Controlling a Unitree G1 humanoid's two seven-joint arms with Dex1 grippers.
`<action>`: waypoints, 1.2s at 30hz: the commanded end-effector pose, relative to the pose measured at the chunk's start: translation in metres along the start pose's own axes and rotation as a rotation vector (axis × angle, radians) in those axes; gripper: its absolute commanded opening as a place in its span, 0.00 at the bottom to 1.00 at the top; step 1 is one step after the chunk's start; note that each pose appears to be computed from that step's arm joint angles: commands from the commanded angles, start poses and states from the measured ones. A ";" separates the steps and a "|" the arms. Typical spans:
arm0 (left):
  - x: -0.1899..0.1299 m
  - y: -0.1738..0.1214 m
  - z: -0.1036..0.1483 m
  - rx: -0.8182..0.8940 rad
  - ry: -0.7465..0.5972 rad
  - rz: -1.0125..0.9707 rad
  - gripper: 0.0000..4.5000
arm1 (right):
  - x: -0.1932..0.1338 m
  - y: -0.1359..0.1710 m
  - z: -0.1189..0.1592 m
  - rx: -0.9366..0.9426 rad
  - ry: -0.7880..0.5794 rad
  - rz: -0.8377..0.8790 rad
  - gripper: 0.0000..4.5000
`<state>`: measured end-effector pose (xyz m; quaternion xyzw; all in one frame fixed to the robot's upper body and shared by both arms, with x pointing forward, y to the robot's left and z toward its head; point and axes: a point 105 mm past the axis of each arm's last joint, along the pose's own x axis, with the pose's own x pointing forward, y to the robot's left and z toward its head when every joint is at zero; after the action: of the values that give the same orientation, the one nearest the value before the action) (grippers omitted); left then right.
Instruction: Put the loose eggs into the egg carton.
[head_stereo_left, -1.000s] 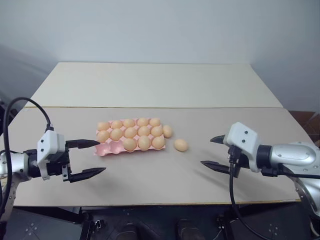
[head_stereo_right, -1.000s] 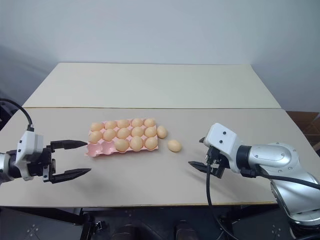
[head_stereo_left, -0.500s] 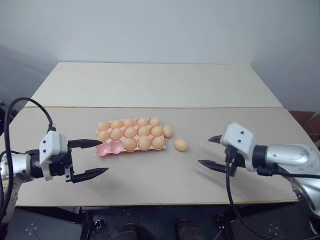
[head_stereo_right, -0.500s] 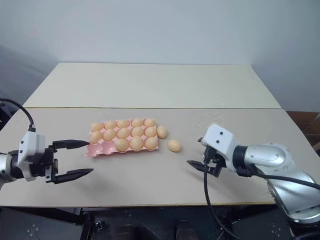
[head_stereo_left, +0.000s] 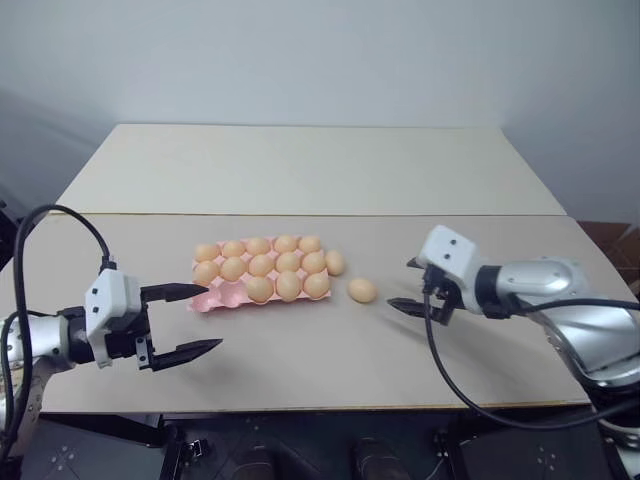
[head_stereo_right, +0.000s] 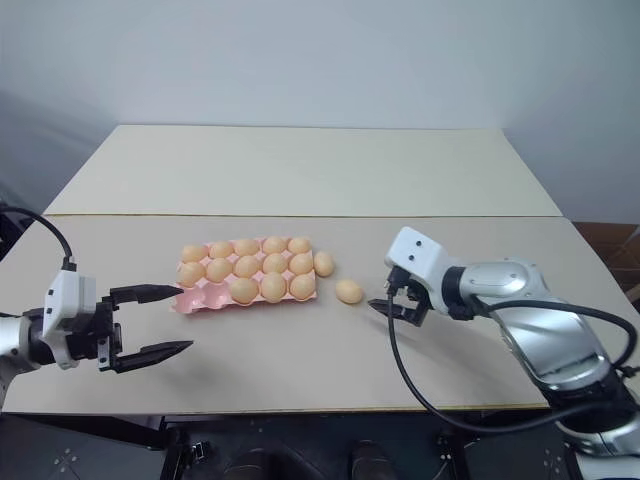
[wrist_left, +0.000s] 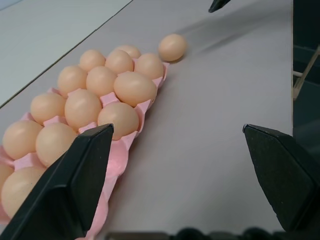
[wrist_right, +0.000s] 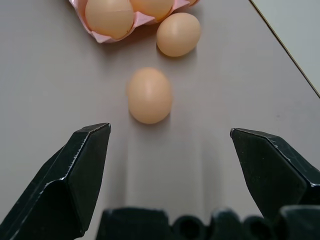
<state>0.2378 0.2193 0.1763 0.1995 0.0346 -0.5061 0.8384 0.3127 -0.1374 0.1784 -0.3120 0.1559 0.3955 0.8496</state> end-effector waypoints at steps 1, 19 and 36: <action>0.003 0.002 0.006 0.043 -0.008 -0.002 1.00 | 0.010 -0.004 0.005 -0.028 0.007 -0.022 0.99; 0.000 0.001 0.002 0.049 0.026 0.022 1.00 | 0.074 0.006 0.010 -0.107 0.013 0.060 0.87; -0.026 0.009 -0.011 0.031 0.116 0.113 1.00 | 0.059 0.003 0.064 -0.141 -0.188 -0.027 0.35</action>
<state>0.2355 0.2383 0.1655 0.2215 0.0704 -0.4635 0.8551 0.3511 -0.0745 0.1546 -0.3417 0.1202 0.4231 0.8305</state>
